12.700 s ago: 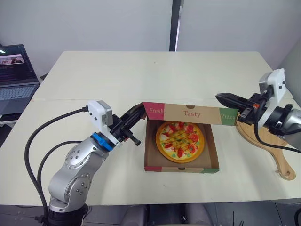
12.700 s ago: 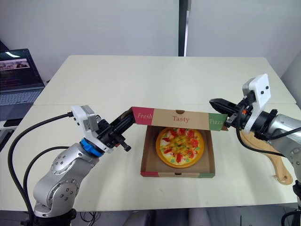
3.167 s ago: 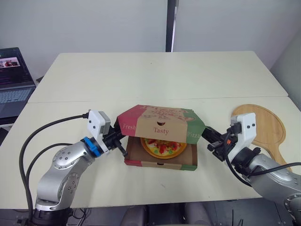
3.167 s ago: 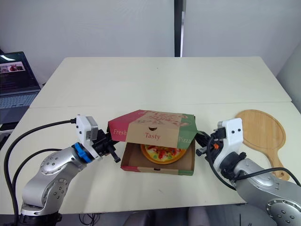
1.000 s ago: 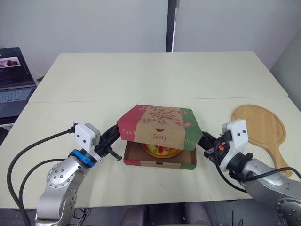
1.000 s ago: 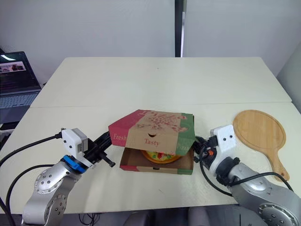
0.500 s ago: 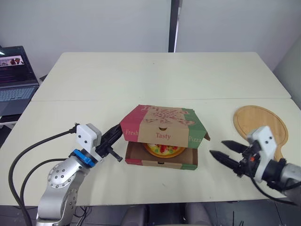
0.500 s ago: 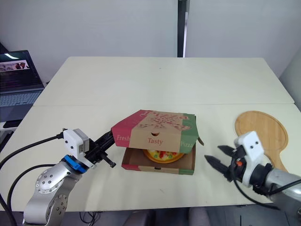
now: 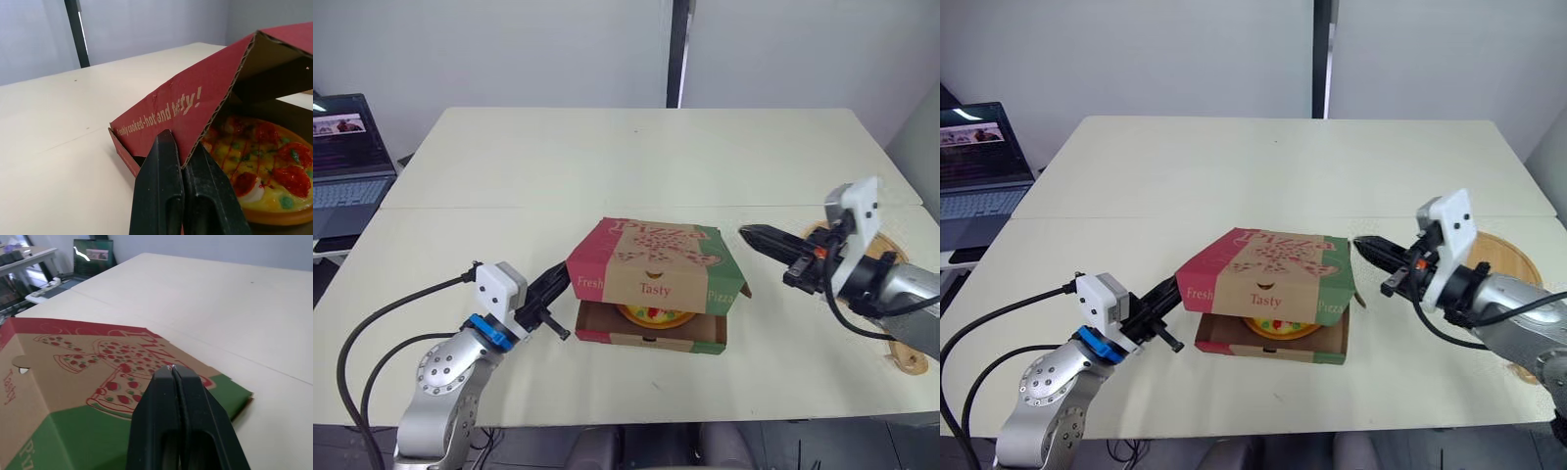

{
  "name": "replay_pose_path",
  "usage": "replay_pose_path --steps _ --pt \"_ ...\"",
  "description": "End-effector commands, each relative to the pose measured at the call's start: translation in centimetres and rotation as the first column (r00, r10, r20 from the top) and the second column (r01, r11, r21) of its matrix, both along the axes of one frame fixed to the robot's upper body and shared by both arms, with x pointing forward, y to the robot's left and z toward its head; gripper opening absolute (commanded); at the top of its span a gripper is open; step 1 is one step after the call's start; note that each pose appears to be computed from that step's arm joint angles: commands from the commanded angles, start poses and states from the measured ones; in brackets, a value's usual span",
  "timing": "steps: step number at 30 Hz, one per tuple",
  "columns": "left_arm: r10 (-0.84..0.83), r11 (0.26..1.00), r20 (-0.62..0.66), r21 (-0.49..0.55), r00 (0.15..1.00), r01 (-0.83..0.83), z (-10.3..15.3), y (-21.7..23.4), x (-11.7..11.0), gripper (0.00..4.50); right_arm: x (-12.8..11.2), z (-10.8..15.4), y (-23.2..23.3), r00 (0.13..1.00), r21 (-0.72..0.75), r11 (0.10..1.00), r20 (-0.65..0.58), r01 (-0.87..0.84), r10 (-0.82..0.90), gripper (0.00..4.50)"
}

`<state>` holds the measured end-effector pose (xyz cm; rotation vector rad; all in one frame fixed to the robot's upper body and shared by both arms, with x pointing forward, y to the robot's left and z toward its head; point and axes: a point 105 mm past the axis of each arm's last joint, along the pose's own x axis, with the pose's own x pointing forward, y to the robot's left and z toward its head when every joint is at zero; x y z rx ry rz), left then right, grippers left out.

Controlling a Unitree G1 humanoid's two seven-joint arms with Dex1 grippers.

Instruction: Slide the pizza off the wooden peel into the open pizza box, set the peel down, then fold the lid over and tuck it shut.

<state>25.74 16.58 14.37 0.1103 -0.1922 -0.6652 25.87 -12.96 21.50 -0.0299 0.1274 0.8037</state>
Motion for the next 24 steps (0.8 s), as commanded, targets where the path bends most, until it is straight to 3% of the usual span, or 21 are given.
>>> replay_pose_path --steps 1,3,9,15,20,24 --pt "-0.032 0.999 0.003 -0.026 0.999 0.032 1.0 -0.2 -0.7 0.3 -0.2 0.4 0.7 0.999 -0.02 0.999 0.024 -0.041 0.041 0.0" --pt "-0.051 0.999 -0.035 -0.021 0.998 0.05 0.7 0.1 -1.2 0.59 -0.2 0.2 0.9 0.998 -0.029 0.998 0.018 -0.058 0.059 0.0" --pt "-0.08 0.997 -0.14 0.004 0.987 0.081 0.5 2.1 -1.7 2.44 -0.1 -0.2 0.9 0.996 -0.051 0.995 0.017 -0.082 0.083 0.0" --pt "-0.031 0.999 -0.297 0.025 0.955 0.04 0.9 6.7 0.2 4.36 -0.1 -0.6 0.9 0.995 -0.068 0.992 0.011 -0.103 0.104 0.0" --pt "-0.075 0.997 -0.274 -0.056 0.959 0.062 5.8 7.2 3.1 4.36 -0.1 -0.9 0.8 0.994 -0.078 0.991 0.006 -0.111 0.111 0.0" --pt "-0.306 0.951 -0.265 -0.047 0.914 0.305 9.4 2.9 3.4 4.18 -0.2 -1.1 0.8 0.993 -0.085 0.99 0.004 -0.116 0.116 0.0"
